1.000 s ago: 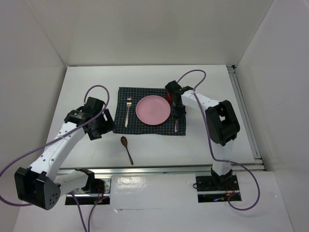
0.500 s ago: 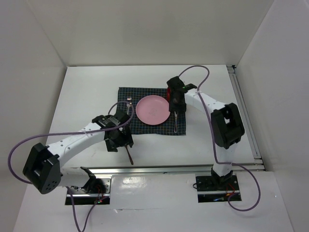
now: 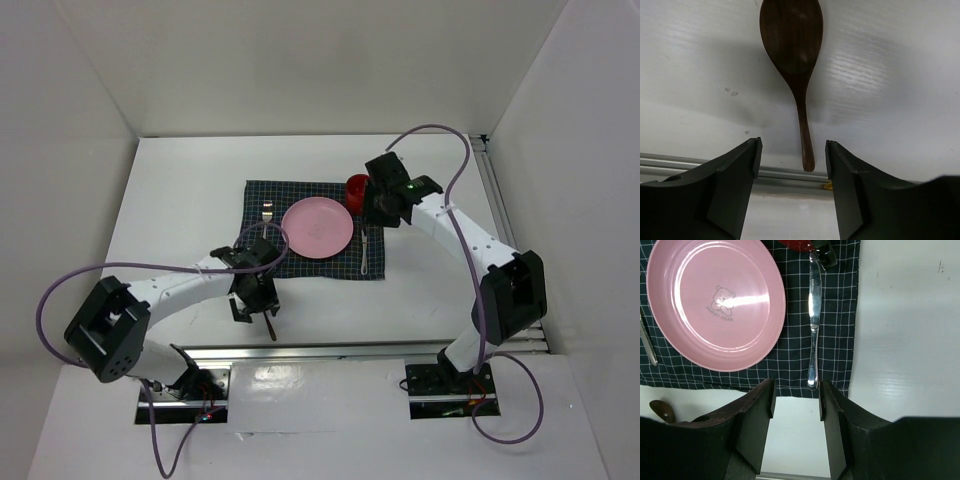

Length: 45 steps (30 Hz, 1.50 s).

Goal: Set the dinner table for one person

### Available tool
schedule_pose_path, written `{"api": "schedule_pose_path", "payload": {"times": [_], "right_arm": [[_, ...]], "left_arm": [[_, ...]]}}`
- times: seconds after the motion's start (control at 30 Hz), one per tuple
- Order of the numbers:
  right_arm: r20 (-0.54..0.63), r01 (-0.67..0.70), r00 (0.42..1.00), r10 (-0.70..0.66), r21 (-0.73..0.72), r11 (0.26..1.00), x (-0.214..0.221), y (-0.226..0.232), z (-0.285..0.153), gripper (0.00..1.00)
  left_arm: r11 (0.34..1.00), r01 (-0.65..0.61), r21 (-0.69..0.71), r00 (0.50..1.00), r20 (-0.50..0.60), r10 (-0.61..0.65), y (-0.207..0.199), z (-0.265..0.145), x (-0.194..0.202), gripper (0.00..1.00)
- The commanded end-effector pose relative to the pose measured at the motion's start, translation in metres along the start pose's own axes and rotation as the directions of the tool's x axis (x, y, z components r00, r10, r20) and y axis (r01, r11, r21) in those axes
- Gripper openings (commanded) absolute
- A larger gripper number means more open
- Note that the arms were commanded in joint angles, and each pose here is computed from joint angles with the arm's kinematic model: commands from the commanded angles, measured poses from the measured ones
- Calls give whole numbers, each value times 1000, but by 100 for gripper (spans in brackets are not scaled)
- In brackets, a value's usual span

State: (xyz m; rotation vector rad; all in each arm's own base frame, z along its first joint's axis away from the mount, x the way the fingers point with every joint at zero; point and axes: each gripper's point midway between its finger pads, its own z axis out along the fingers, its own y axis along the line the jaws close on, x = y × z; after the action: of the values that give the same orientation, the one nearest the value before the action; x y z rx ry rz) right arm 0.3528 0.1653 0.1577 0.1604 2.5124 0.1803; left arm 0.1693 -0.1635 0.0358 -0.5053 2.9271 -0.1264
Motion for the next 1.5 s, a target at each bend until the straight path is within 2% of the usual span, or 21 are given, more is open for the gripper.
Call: {"api": "schedule_pose_path", "payload": {"times": [0.0,0.07,0.17,0.2,0.3,0.33,0.37,0.47,0.5,0.6,0.63,0.67,0.7,0.73,0.87,0.9,0.97,1.0,1.03,1.23,1.47], "right_arm": [[-5,-8,1000,9,30,1000,6,-12,-9,51],[-5,-8,1000,9,30,1000,6,-12,-9,51],[-3,-9,1000,9,29,1000,7,-14,-15,51],[-11,-7,1000,7,33,999,11,-15,-13,51],[-8,-6,1000,7,43,999,11,-19,-21,49],[10,-10,1000,9,44,999,8,-20,-25,49],[6,-19,1000,19,56,998,10,-28,-28,48],[24,-38,999,37,66,997,9,-42,-38,48],[27,-58,998,56,80,995,9,-52,-38,48],[90,-122,989,116,66,990,0,-63,-57,48],[105,-149,984,141,69,987,-2,-69,-61,48],[115,-171,980,164,60,983,0,-69,-66,48],[148,-198,971,189,46,979,-5,-73,-78,48],[167,-220,964,209,50,974,-6,-78,-82,48],[247,-293,930,271,54,955,-10,-92,-107,48],[269,-296,923,277,36,954,-12,-92,-115,48],[291,-306,913,286,23,952,-14,-95,-123,48],[298,-307,910,288,18,952,-15,-95,-126,48],[293,-307,912,287,21,952,-11,-97,-129,48],[298,-319,908,294,38,947,-7,-102,-136,48],[288,-320,913,288,70,945,0,-109,-139,48]], "left_arm": [[999,42,-21,999,11,-42,-3,16,-1,70],[997,66,-35,998,24,-66,-4,22,-5,67],[995,74,-64,997,20,-73,-2,33,-4,51],[995,75,-62,997,21,-74,-5,33,-6,35],[991,60,-120,997,58,-53,-3,16,-16,0],[992,34,-124,996,84,-24,-5,6,-20,0],[993,-50,-107,988,137,65,-17,-14,-29,0],[968,-237,-83,952,178,248,-44,-42,-37,0],[966,-254,-45,946,198,258,-68,-57,-48,0],[926,-378,28,913,178,367,-108,-74,-45,0],[913,-398,90,902,219,372,-137,-92,-50,0],[898,-430,99,894,190,407,-150,-84,-46,0],[890,-429,156,893,226,390,-175,-98,-54,0],[885,-442,147,890,195,412,-186,-82,-54,0],[864,-455,217,887,188,421,-235,-79,-62,0],[868,-456,197,889,152,432,-242,-58,-60,0],[861,-456,227,888,186,421,-265,-60,-70,0],[864,-456,212,888,169,427,-272,-41,-70,0],[859,-456,234,887,194,418,-285,-49,-76,0],[873,-428,235,902,167,398,-304,-17,-82,0],[909,-361,208,931,145,336,-300,22,-95,0]]}}
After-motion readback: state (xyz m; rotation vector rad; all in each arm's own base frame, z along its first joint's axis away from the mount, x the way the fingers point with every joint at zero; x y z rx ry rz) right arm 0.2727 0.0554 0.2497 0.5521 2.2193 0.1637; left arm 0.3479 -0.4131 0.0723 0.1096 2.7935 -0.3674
